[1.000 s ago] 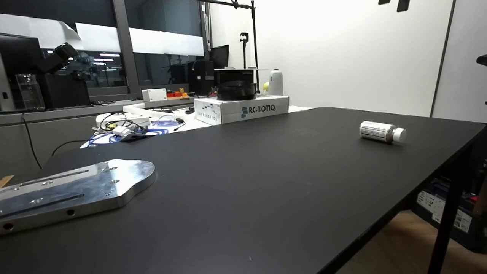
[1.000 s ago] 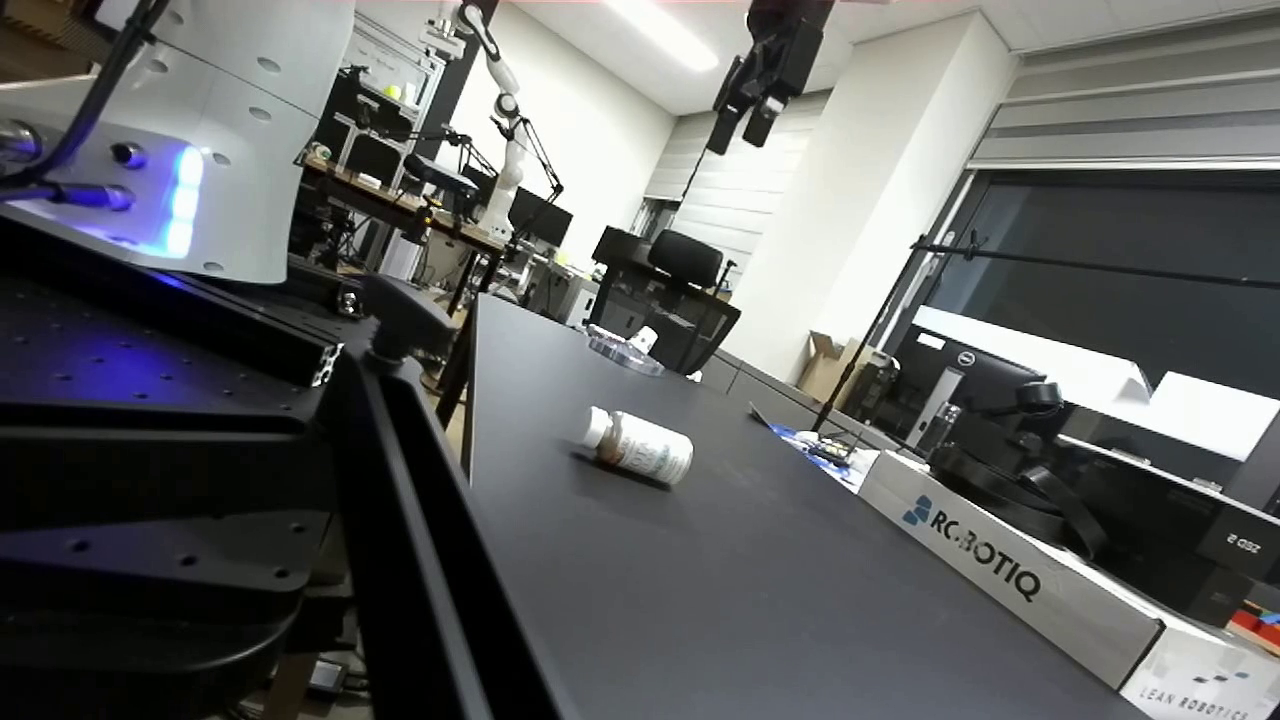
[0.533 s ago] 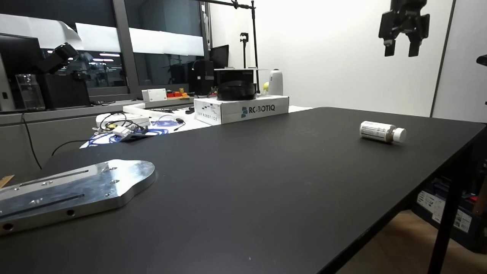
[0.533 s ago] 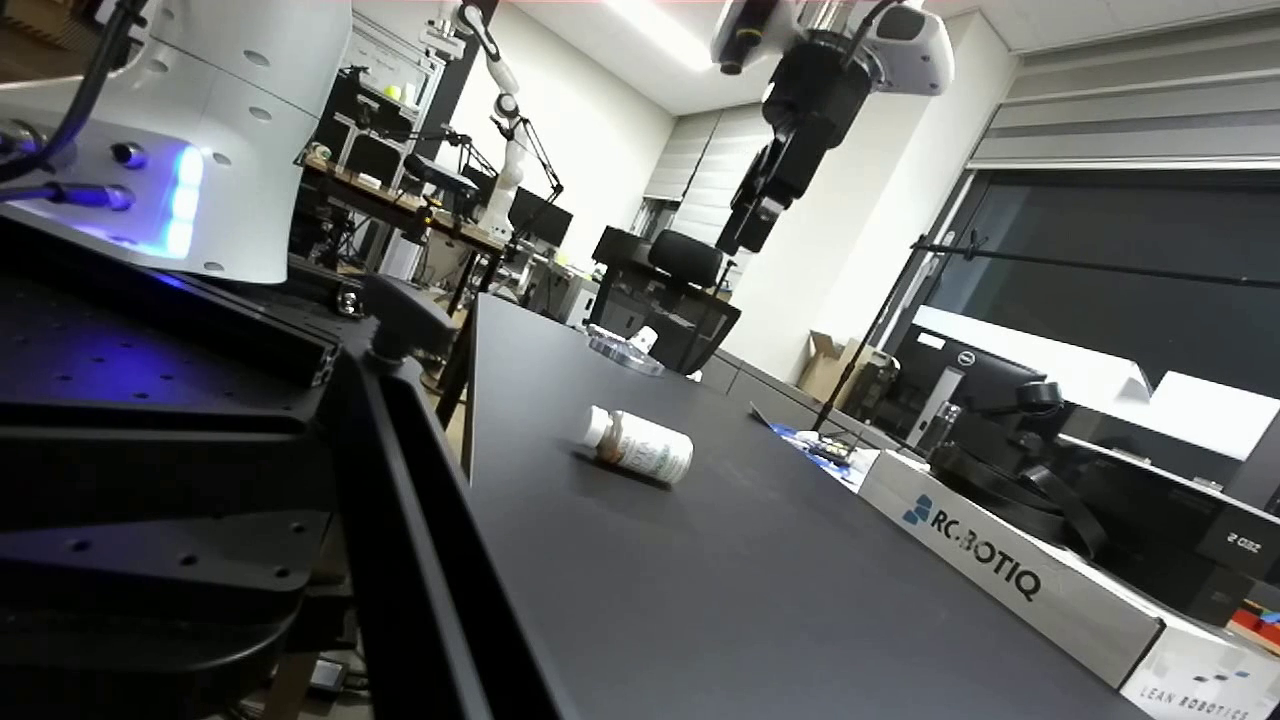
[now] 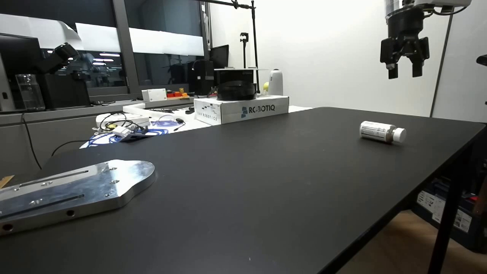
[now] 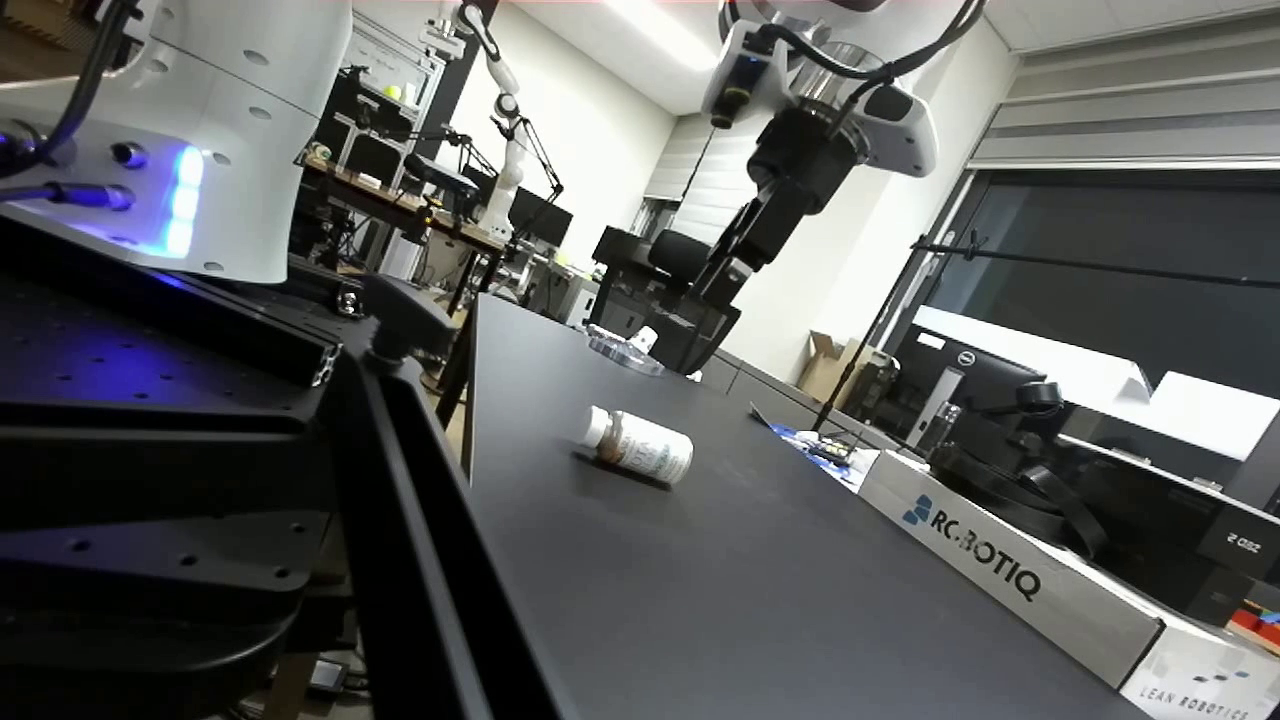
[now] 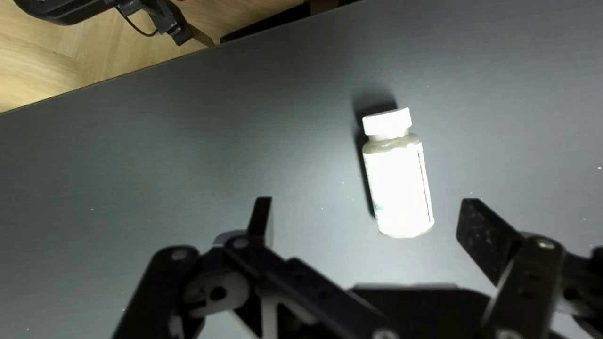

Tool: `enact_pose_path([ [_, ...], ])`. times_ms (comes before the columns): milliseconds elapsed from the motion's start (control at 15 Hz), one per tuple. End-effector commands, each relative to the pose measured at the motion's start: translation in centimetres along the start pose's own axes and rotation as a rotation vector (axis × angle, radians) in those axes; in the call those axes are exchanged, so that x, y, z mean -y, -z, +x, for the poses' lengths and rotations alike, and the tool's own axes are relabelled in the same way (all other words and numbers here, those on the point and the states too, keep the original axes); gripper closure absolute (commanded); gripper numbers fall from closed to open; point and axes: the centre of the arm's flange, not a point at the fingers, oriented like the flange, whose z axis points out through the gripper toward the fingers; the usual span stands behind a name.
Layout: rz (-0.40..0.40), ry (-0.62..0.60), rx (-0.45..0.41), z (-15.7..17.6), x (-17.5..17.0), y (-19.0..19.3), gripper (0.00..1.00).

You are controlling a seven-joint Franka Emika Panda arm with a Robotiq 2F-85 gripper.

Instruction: Place the bottle on the table upright

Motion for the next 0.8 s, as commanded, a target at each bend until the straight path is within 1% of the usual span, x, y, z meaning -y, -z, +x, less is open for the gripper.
enact_pose_path([
  [0,0.0,0.0,0.0,0.0,0.0,0.1,0.0],
  [133,0.0,0.0,0.0,0.1,0.0,0.1,0.0],
  [267,0.024,0.043,-0.044,0.2,0.6,-1.1,0.0],
  [467,0.059,0.068,-0.059,0.5,1.4,-3.1,0.0],
  [733,0.036,0.102,-0.079,1.2,1.3,-6.1,0.0],
])
